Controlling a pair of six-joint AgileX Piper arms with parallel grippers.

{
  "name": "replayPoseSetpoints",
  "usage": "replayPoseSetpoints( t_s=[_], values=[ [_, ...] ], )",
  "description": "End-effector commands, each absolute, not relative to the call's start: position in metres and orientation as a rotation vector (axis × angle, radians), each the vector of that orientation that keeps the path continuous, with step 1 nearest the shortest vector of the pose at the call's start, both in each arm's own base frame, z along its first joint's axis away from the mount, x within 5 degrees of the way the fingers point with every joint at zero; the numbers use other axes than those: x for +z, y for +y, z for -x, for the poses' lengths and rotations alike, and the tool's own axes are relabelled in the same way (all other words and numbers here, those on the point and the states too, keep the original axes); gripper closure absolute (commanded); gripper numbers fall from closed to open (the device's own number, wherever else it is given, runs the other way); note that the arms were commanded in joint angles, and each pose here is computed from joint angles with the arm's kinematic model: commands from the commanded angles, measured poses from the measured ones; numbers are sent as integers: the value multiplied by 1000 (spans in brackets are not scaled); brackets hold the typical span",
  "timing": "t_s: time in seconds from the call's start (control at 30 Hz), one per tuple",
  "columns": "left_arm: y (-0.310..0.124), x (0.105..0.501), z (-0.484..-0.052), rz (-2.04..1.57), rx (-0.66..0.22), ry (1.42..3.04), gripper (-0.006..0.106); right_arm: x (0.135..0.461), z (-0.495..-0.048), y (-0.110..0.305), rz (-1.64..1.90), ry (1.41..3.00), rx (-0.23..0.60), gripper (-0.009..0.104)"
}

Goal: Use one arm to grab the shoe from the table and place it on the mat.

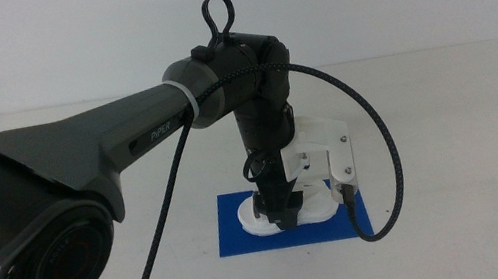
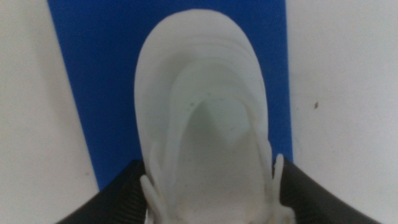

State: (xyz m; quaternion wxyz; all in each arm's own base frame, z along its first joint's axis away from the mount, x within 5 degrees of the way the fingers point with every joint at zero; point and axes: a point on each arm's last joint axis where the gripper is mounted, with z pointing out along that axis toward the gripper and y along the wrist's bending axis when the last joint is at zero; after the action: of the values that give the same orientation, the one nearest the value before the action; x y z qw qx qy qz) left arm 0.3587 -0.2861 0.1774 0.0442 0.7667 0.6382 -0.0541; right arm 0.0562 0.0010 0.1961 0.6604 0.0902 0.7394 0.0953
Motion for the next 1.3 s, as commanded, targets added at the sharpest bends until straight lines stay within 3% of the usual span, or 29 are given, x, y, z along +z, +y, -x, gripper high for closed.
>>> replayPoseSetpoints(
  t_s=[0.0,0.13,0.17,0.27,0.4,0.47,0.6,0.7,0.93,1.27],
  values=[
    [-287,178,-358,-2338,-192,1948,39,196,-56,1,-194,1662,210,16],
    [-287,178,-358,-2330,-190,1960,9,196,-56,1,-194,1662,210,16],
    [-287,178,-358,-2331,-186,1960,7,196,-56,1,-194,1662,210,16],
    [-287,184,-358,-2321,-180,1949,7,196,-56,1,-194,1662,210,16],
    [-269,254,-354,-2090,-104,1998,7,196,-56,1,-194,1662,210,16],
    [-250,294,-351,-1918,-141,2032,7,196,-56,1,-194,1662,210,16],
    [-195,371,-329,-1515,-335,2099,7,196,-56,1,-194,1662,210,16],
    [-147,394,-301,-1312,-348,2184,7,196,-56,1,-194,1662,210,16],
    [-57,407,-214,-649,-233,2124,7,196,-56,1,-194,1662,210,16],
    [-17,361,-117,-203,-113,1800,7,196,-56,1,-194,1662,210,16]
  ],
)
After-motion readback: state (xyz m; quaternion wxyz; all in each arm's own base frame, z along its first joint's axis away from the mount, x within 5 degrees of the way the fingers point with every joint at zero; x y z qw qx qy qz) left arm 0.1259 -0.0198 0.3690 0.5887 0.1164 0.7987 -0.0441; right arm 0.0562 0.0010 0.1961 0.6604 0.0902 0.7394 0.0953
